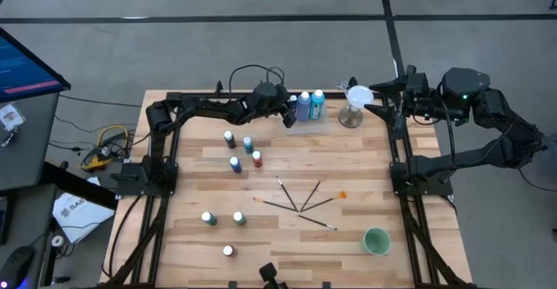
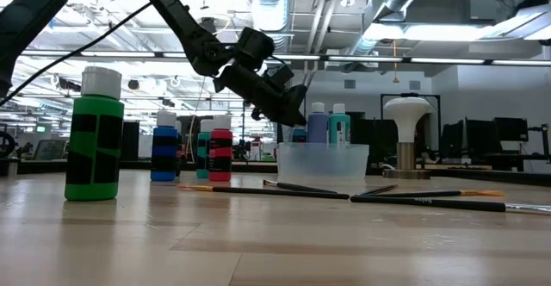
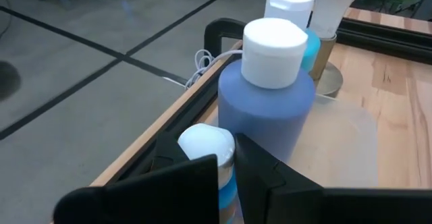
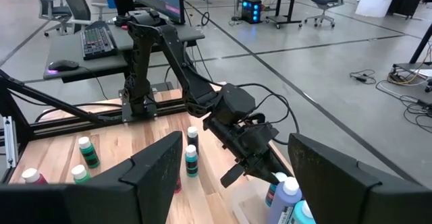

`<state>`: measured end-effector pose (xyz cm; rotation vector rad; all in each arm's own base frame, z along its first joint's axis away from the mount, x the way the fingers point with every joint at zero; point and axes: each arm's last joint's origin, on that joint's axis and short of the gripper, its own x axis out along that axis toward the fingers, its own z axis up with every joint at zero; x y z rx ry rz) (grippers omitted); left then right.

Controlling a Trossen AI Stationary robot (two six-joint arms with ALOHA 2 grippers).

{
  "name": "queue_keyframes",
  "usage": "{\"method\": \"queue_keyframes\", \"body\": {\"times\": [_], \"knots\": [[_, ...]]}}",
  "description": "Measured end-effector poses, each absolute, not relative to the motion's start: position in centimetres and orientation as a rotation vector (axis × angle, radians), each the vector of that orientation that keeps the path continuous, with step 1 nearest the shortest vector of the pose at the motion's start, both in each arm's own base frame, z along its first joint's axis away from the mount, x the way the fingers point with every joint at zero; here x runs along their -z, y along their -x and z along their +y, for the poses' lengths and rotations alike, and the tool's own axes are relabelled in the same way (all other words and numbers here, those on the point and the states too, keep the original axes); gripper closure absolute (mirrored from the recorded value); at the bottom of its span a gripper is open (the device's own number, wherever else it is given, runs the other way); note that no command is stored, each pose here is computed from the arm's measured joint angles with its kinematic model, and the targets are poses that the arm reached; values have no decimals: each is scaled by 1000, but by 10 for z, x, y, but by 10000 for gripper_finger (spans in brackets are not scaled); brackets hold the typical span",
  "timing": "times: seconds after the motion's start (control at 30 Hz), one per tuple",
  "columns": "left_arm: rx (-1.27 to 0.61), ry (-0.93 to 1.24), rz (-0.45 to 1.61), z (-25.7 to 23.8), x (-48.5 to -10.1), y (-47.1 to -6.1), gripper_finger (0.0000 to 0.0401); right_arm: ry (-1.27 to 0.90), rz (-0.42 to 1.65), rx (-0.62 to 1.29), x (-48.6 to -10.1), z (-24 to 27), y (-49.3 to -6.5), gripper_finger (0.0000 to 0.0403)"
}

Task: Pick & Place Paint Supplies
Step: Put the top blue paint bottle into the transparent bin

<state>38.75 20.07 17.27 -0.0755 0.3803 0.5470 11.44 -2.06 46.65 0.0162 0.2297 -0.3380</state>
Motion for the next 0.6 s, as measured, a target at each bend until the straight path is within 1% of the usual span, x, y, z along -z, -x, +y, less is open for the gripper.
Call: {"method": "queue_keyframes", "body": {"times": [0.6], "knots": [[-542,75,367,198,-174,-389,401,-6,231,337,-467,-21,-114,137]]}}
